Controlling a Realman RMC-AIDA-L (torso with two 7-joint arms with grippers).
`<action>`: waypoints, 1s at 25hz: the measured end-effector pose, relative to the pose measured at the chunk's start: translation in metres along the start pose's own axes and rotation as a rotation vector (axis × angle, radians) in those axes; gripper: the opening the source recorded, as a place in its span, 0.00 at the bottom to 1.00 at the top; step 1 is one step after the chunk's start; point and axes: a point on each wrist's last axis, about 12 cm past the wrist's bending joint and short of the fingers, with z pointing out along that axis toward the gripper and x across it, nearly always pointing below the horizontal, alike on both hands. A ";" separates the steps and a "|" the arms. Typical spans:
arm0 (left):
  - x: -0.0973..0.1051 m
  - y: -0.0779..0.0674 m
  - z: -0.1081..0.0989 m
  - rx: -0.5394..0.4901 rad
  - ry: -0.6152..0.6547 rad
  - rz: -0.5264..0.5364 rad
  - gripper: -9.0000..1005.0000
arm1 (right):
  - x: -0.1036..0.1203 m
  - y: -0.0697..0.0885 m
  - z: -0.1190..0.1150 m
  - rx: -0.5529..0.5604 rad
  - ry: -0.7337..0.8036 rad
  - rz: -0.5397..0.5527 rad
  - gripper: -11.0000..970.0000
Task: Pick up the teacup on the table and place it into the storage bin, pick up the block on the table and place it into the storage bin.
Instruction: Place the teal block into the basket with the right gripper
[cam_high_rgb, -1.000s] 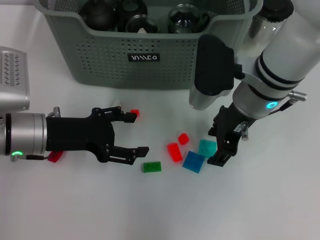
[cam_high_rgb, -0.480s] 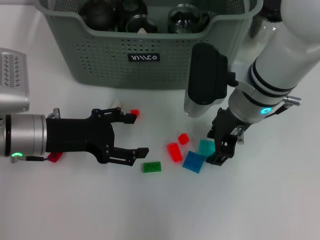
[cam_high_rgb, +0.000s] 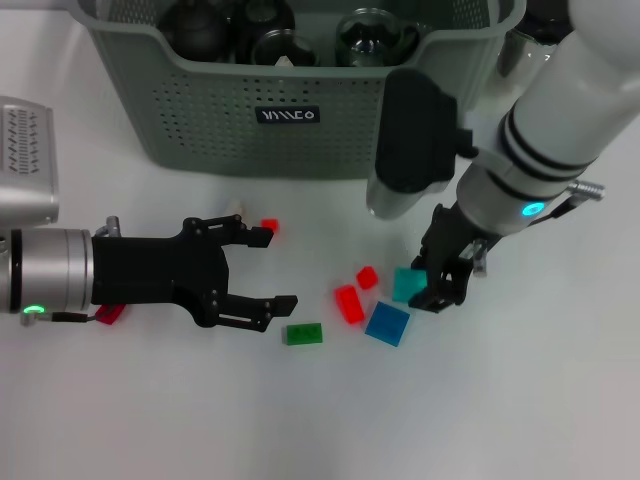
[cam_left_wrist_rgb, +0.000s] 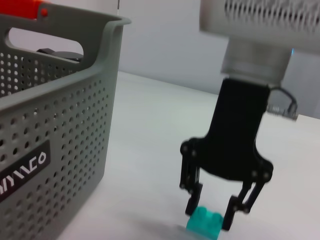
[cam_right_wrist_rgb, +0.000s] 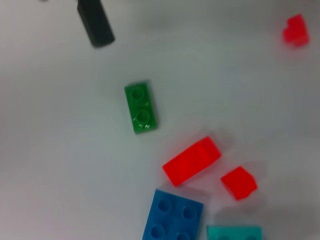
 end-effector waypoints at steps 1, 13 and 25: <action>0.000 0.000 0.000 0.000 0.000 0.000 0.92 | 0.000 0.000 -0.005 -0.001 -0.007 0.002 0.44; 0.000 -0.001 0.000 0.008 -0.002 0.003 0.92 | -0.036 -0.022 -0.154 0.102 -0.511 0.063 0.44; -0.002 -0.001 0.000 0.013 -0.006 0.003 0.92 | -0.088 -0.093 -0.140 0.369 -0.549 0.226 0.44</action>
